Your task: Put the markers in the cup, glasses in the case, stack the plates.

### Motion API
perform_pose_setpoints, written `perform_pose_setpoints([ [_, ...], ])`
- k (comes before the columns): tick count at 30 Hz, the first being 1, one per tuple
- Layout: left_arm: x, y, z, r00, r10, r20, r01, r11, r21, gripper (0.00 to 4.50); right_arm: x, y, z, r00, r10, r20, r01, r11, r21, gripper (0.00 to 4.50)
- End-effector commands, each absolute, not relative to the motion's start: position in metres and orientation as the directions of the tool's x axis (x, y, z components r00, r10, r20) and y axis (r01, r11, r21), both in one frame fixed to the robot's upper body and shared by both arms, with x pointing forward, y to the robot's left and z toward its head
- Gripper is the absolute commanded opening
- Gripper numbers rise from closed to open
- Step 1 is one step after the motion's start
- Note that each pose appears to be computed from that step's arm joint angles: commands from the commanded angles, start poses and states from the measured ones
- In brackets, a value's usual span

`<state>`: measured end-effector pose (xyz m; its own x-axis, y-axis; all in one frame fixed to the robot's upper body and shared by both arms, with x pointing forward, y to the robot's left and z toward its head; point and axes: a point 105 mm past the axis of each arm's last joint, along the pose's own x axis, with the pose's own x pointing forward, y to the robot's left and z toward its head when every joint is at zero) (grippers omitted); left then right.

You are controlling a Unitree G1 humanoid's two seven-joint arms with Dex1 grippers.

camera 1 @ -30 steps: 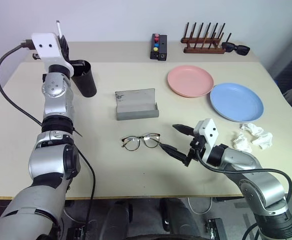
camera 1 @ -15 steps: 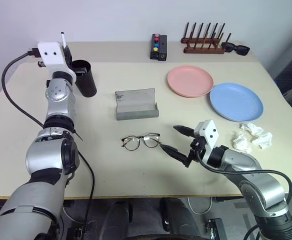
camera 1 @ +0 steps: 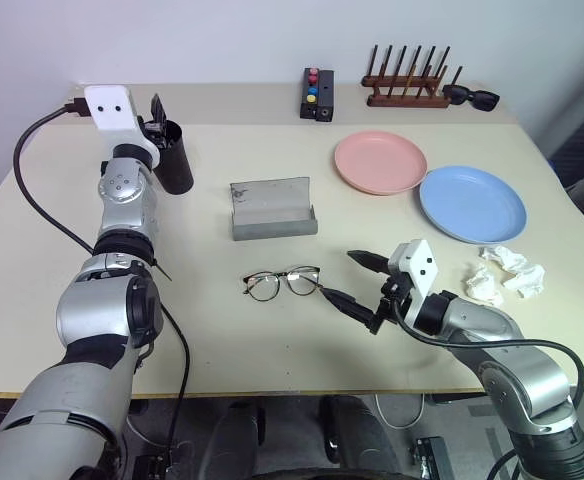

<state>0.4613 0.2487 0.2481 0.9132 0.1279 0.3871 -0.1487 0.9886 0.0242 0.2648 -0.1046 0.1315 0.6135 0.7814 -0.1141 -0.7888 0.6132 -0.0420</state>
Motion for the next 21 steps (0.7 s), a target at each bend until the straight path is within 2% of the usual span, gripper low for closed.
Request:
perform_pose_setpoints([
  [1,0.459,0.249,0.271,0.880,0.131,0.456,-0.153,0.988,0.012,2.70,0.262,-0.102,0.146,0.610,0.789,-0.064,-0.791,0.605,-0.089,4.50],
  [8,0.454,0.247,0.288,0.852,0.104,0.513,-0.101,0.994,-0.035,2.70,0.262,-0.102,0.147,0.611,0.789,-0.065,-0.791,0.605,-0.092,4.50],
  [11,0.450,0.227,0.307,0.817,-0.040,0.576,0.075,0.996,-0.037,2.70,0.262,-0.105,0.148,0.614,0.787,-0.067,-0.789,0.607,-0.095,4.50],
  [13,0.440,0.194,0.313,0.763,-0.275,0.585,0.288,0.955,0.073,2.70,0.261,-0.106,0.149,0.614,0.786,-0.068,-0.788,0.608,-0.097,4.50],
  [15,0.424,0.169,0.307,0.697,-0.473,0.539,0.465,0.870,0.161,3.25,0.262,-0.108,0.150,0.617,0.784,-0.072,-0.786,0.609,-0.105,4.50],
  [16,0.419,0.165,0.305,0.682,-0.516,0.519,0.506,0.845,0.174,3.56,0.262,-0.108,0.150,0.618,0.783,-0.072,-0.785,0.610,-0.107,4.50],
  [18,0.407,0.157,0.289,0.665,-0.619,0.418,0.585,0.780,0.222,4.47,0.263,-0.109,0.152,0.620,0.782,-0.068,-0.783,0.612,-0.110,4.50],
  [21,0.386,0.147,0.251,0.628,-0.759,0.172,0.702,0.647,0.297,4.47,0.262,-0.109,0.153,0.619,0.782,-0.068,-0.784,0.610,-0.113,4.50],
])
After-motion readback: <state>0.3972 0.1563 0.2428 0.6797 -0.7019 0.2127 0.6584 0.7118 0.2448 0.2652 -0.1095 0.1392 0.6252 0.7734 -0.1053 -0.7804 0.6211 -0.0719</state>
